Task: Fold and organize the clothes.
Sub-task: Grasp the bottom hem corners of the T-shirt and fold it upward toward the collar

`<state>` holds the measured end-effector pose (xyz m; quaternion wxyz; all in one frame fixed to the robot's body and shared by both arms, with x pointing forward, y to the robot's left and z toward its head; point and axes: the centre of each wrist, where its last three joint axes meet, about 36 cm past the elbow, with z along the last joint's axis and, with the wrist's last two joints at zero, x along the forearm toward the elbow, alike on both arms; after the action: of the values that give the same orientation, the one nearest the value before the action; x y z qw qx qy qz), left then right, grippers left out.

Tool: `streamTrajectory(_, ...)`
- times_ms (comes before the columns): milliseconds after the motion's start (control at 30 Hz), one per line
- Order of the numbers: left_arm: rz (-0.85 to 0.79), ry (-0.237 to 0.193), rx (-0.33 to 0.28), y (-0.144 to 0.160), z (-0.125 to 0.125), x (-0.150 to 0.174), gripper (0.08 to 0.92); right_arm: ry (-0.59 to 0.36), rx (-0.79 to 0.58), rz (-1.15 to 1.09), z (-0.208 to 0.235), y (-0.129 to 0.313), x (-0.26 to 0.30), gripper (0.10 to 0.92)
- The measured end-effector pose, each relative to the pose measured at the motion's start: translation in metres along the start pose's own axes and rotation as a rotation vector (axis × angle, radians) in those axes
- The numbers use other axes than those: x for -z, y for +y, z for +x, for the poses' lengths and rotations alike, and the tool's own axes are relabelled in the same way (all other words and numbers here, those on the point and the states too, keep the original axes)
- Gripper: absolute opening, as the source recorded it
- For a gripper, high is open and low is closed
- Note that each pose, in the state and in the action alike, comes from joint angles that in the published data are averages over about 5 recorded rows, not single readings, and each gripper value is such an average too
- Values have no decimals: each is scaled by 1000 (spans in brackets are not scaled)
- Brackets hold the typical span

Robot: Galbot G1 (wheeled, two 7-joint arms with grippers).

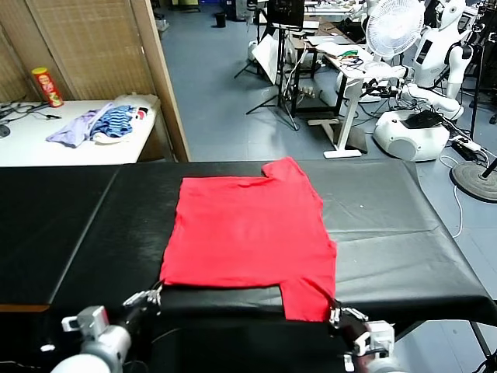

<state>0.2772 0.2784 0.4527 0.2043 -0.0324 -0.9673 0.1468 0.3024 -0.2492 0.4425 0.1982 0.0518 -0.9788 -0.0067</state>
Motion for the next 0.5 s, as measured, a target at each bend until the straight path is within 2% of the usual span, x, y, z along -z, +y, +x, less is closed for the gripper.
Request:
streamTrajectory(133, -29, -68, 4, 2, -24, 6, 125, -53, 0, 24, -37, -8, 6, 123)
streamTrajectory(267, -71, -112, 17, 7, -50, 11, 125, -79, 7, 41, -72, -14, 10, 123)
streamTrajectory(367, -97, -121, 20, 10, -70, 11, 125, -85, 13, 61, -98, -14, 11, 123)
streamTrajectory(500, -130, -112, 22, 13, -95, 9, 125, -96, 26, 89, -131, -11, 10, 123)
